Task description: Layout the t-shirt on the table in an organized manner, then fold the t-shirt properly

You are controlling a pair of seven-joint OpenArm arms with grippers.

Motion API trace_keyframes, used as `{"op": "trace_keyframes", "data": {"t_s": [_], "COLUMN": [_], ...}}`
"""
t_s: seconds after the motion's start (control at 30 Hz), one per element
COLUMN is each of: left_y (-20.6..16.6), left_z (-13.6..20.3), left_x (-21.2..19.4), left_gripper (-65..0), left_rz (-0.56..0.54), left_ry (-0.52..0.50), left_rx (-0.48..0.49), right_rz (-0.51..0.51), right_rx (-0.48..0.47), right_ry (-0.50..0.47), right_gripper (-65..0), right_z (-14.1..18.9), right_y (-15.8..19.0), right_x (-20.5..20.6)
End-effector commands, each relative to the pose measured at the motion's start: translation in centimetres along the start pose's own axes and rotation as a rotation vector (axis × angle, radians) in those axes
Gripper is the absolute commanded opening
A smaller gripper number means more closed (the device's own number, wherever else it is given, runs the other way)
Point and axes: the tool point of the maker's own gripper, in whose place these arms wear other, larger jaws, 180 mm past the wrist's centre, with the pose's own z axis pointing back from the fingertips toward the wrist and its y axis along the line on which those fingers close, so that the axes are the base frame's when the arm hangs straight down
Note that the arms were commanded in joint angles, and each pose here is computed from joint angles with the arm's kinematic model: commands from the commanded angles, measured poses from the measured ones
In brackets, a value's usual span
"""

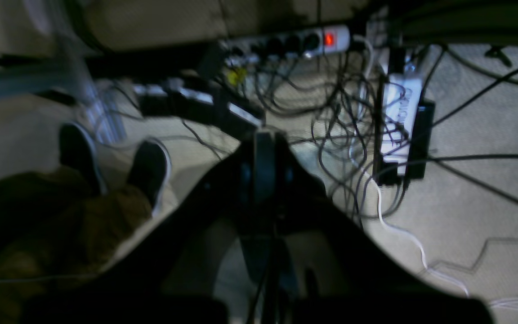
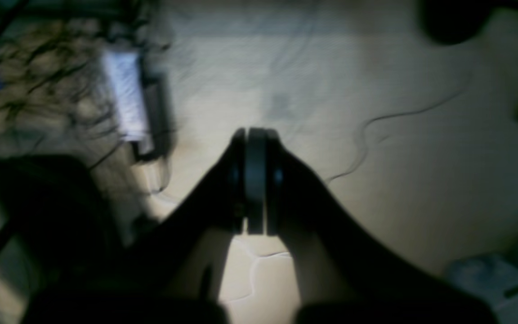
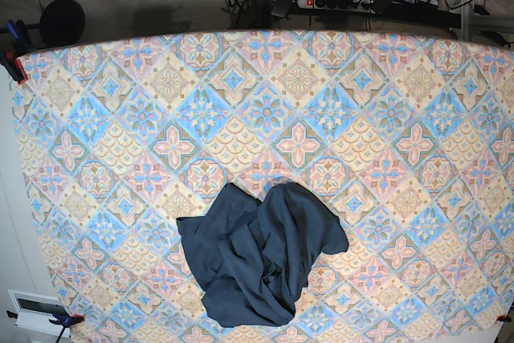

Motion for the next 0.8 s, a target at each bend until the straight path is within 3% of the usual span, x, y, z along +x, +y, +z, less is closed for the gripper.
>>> {"op": "trace_keyframes", "data": {"t_s": [0.0,0.17,0.33,0.57,0.77], "left_y": [0.7,0.6,0.3,2.0,2.5], "left_z": [1.4,5.5,9.4,13.6,15.3], "left_x": [0.1,3.1,7.0,13.8,19.4], "left_gripper": [-65.0,-65.0,-65.0,-65.0,-65.0], "left_rz": [-0.027,-0.01,0.046,0.026,0.013], "left_ry": [-0.022,-0.13,-0.236,-0.353,-0.49], "left_rx": [0.001,-0.034,-0.087,-0.062,-0.046], "right_rz": [-0.024,-0.122,-0.073,-0.066,-0.042], "right_rx": [0.005,0.018,0.045,0.002,0.05], "right_ry": [-0.034,-0.124,-0.227,-0.42,-0.476], "right_gripper": [-65.0,-65.0,-65.0,-65.0,-65.0], "right_z": [0.7,3.7,6.8,11.7,14.6], "right_y": [-0.5,-2.8,-3.2,-5.4,-3.6], "right_x": [0.6,2.8,5.9,12.3,16.2]}}
